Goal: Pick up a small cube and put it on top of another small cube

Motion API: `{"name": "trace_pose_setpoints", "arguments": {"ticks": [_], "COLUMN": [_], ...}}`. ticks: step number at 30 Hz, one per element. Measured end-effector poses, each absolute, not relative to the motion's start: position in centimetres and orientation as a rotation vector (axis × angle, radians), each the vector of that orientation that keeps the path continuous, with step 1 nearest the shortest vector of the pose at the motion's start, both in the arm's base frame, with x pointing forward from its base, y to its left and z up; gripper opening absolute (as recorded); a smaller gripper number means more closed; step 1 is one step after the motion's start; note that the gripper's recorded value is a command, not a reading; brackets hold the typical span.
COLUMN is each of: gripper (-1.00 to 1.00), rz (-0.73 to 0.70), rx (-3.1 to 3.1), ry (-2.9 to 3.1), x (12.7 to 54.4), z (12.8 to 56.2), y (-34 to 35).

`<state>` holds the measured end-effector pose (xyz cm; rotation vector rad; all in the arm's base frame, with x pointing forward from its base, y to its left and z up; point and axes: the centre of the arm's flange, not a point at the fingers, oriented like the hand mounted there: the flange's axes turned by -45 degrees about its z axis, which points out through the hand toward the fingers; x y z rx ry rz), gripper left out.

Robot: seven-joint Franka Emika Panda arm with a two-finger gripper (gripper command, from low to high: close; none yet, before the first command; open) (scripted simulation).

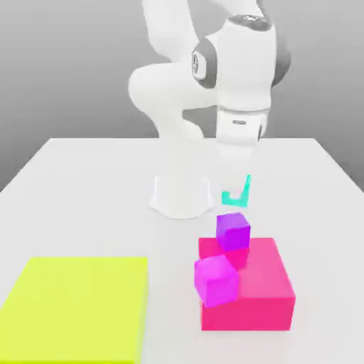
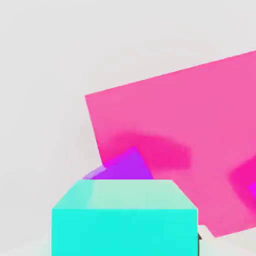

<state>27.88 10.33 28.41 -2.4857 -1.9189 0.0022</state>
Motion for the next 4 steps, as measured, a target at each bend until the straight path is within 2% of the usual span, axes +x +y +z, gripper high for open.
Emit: {"name": "trace_pose_setpoints", "arguments": {"ticks": [1, 2, 4], "gripper": [-1.0, 1.0, 1.0], "rz": [0.002, 0.002, 0.002], "rx": [-2.486, -2.485, -2.485], "ry": [-1.919, -1.919, -1.919], "x": [27.8, 27.73, 27.73], "z": [27.44, 26.81, 26.81], "y": [10.3, 10.26, 10.26]}}
